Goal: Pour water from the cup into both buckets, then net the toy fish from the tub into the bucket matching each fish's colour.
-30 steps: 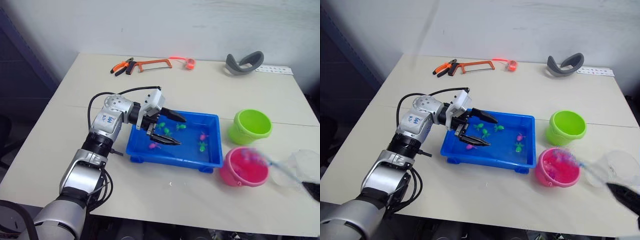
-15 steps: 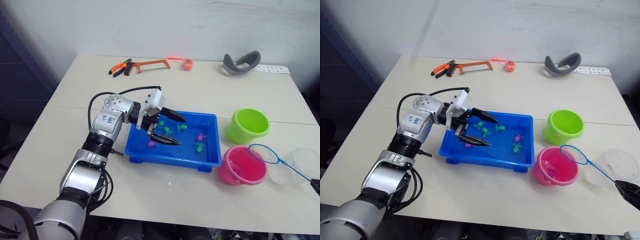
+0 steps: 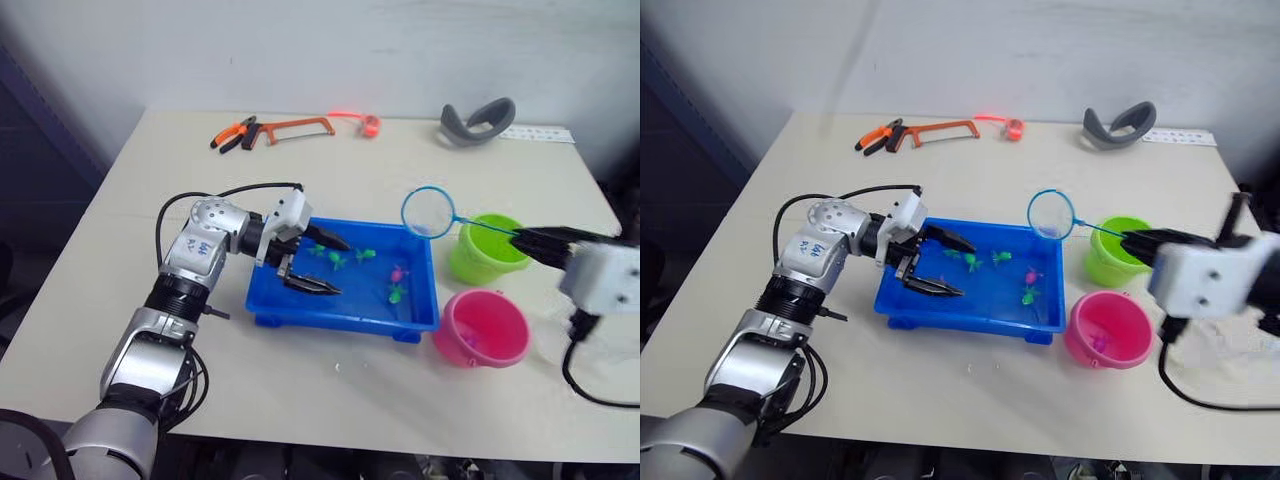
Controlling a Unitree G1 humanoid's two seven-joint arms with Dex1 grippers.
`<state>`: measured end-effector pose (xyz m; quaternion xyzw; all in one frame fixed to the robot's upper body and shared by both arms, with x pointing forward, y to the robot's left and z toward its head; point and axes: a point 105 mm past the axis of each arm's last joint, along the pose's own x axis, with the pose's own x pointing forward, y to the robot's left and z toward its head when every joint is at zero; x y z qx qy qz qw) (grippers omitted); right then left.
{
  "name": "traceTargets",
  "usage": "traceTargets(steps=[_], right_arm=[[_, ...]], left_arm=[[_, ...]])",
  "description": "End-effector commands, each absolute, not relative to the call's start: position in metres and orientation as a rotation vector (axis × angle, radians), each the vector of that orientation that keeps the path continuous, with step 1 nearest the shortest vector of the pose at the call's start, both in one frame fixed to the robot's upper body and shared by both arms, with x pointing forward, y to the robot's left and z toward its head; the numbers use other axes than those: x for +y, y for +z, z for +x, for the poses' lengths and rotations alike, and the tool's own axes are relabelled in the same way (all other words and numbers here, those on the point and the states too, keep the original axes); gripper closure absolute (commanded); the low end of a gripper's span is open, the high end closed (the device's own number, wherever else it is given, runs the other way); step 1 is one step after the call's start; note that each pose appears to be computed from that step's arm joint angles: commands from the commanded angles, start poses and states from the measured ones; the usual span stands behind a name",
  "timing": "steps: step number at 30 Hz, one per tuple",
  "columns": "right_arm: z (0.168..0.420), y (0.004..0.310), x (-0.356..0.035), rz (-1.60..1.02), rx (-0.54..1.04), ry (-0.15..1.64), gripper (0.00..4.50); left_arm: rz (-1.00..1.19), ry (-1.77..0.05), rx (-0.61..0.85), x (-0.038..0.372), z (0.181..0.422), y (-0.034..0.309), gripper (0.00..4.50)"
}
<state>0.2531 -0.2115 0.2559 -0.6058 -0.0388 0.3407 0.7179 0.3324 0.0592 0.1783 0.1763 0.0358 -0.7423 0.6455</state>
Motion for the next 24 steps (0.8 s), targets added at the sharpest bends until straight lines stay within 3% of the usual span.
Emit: traceTargets(steps=[1,10,16,24], right_arm=[[0.271,0.234,-0.211,-1.394,-0.003,0.813,4.5],[0.31,0.217,-0.205,-1.751,-0.025,0.919,4.5],[0.31,0.21,-0.208,-1.815,-0.025,0.981,4.5],[0.289,0.198,-0.201,-1.721,0.01,1.068,4.5]], left_arm=[[0.432,-1.644,0.063,0.062,0.333,0.184,0.02],[0.422,-1.581,0.077,0.072,0.328,0.184,0.02],[0.417,-1.567,0.074,0.073,0.326,0.186,0.02],[0.416,-1.566,0.069,0.073,0.325,0.188,0.02]])
